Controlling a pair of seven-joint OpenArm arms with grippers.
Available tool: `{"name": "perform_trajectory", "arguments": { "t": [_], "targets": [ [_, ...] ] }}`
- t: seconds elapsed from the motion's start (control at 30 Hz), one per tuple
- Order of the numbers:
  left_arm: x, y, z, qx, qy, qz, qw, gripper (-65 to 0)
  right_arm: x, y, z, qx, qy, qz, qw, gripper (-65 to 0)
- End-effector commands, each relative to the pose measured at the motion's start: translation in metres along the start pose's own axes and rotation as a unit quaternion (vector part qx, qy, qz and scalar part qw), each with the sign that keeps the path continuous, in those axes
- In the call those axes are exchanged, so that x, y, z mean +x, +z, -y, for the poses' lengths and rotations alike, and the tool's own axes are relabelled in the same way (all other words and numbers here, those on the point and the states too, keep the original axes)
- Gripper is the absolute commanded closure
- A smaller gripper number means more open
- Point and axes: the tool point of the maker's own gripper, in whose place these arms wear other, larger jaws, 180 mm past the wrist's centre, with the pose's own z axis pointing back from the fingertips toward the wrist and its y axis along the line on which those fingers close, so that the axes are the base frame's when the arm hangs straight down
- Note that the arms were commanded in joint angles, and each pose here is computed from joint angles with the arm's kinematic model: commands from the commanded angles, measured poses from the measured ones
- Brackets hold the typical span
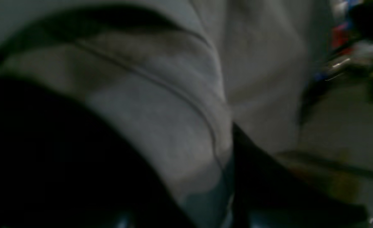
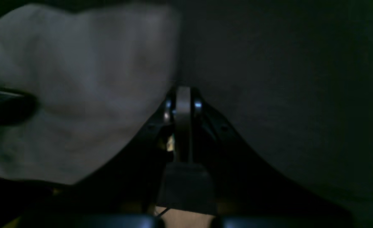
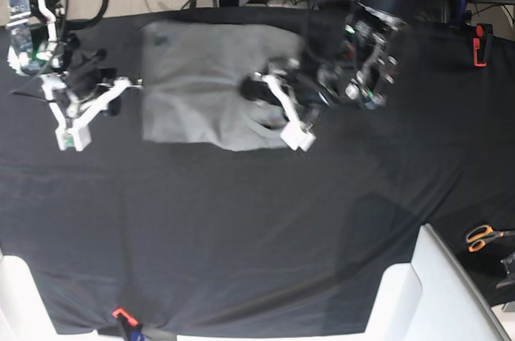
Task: Fold the T-shirt properly
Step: 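Rotate the folded shirt with the left gripper so the collar faces the robot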
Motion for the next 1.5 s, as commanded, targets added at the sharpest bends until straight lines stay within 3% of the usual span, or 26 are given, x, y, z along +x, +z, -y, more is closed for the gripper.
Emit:
{"name": "perform_trajectory", "arguments": {
  "t": [0.0,0.13,0.23,0.43,0.63,0.7,0.9,1.0,1.2,1.47],
  "targets": [
    [0.021,0.006,-0.001,0.015,-0.041,-0.004,0.999,0.0,0.01,0.003,0.002,-0.001,0.005,0.016,0.9999,-1.4],
    [0.03,0.007,-0.008,0.061,-0.143,-0.082,0.984,0.0,0.009,0.003,0.001,0.001,0.005,0.015,0.9999,-1.4],
    [0.037,0.004,-0.007,0.09,-0.23,-0.129,0.96,0.0,0.009,0.003,0.0,0.002,0.004,0.015,0.9999,-1.4],
    [0.05,-0.001,-0.009,0.156,-0.41,-0.212,0.873,0.0,0.008,0.003,-0.001,0.003,0.004,0.014,0.9999,-1.4],
    [0.078,0.002,-0.012,0.214,-0.503,-0.227,0.806,0.0,0.008,0.003,-0.001,0.003,0.004,0.013,0.9999,-1.4],
    [0.087,0.002,-0.012,0.231,-0.536,-0.232,0.778,0.0,0.008,0.003,-0.001,0.003,0.004,0.013,0.9999,-1.4],
    [0.101,-0.005,0.003,0.248,-0.616,-0.24,0.708,0.0,0.008,0.003,0.0,0.002,0.003,0.013,0.9999,-1.4],
    [0.104,-0.016,0.019,0.239,-0.64,-0.22,0.696,0.0,0.009,0.003,0.001,0.001,0.003,0.014,0.9999,-1.4],
    [0.102,-0.036,0.047,0.211,-0.652,-0.194,0.702,0.0,0.007,0.0,0.004,-0.002,0.0,0.01,0.9999,-1.4],
    [0.1,-0.037,0.043,0.211,-0.646,-0.201,0.706,0.0,-0.002,-0.005,0.01,-0.008,-0.006,-0.003,0.9999,-1.4]
  ]
}}
